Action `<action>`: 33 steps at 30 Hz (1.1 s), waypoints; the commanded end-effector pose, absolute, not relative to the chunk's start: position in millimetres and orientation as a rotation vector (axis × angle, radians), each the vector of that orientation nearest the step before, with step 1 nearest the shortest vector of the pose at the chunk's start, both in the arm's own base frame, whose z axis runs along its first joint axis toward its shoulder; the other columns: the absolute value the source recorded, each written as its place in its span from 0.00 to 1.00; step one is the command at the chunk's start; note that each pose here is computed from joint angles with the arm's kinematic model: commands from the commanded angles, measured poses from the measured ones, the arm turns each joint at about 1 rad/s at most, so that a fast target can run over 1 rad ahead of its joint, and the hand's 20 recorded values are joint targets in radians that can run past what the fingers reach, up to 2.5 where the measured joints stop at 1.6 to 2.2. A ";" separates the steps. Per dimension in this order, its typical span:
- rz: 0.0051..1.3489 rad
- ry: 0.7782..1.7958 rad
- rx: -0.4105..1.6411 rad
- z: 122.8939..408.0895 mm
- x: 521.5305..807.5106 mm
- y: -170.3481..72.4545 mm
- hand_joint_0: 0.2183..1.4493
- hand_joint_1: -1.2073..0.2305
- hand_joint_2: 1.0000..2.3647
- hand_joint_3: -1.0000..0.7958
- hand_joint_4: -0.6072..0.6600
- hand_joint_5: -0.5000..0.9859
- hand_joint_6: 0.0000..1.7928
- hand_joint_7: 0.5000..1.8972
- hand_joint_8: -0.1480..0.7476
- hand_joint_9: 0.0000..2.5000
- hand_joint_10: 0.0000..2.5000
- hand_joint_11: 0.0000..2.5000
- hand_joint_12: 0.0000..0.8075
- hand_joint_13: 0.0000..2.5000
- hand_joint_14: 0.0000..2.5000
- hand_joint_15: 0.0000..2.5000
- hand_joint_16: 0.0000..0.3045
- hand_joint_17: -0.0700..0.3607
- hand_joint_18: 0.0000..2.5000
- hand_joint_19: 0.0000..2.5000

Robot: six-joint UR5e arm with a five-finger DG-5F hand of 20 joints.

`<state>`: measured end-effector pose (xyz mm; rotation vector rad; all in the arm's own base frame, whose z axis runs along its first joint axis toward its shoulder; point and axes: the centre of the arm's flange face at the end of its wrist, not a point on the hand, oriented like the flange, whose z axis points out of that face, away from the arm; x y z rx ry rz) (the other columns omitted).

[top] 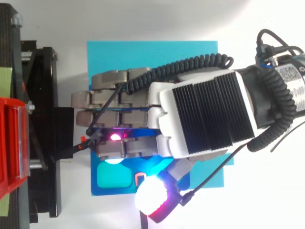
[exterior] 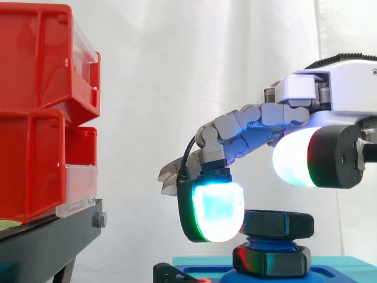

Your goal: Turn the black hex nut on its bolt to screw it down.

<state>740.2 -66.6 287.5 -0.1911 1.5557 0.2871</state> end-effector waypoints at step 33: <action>0.286 1.504 -0.239 292.5 727.6 -141.6 0.21 0.74 0.00 0.28 0.64 0.33 0.28 0.64 0.47 0.22 0.00 0.00 0.44 0.14 0.00 0.00 0.18 0.45 0.11 0.18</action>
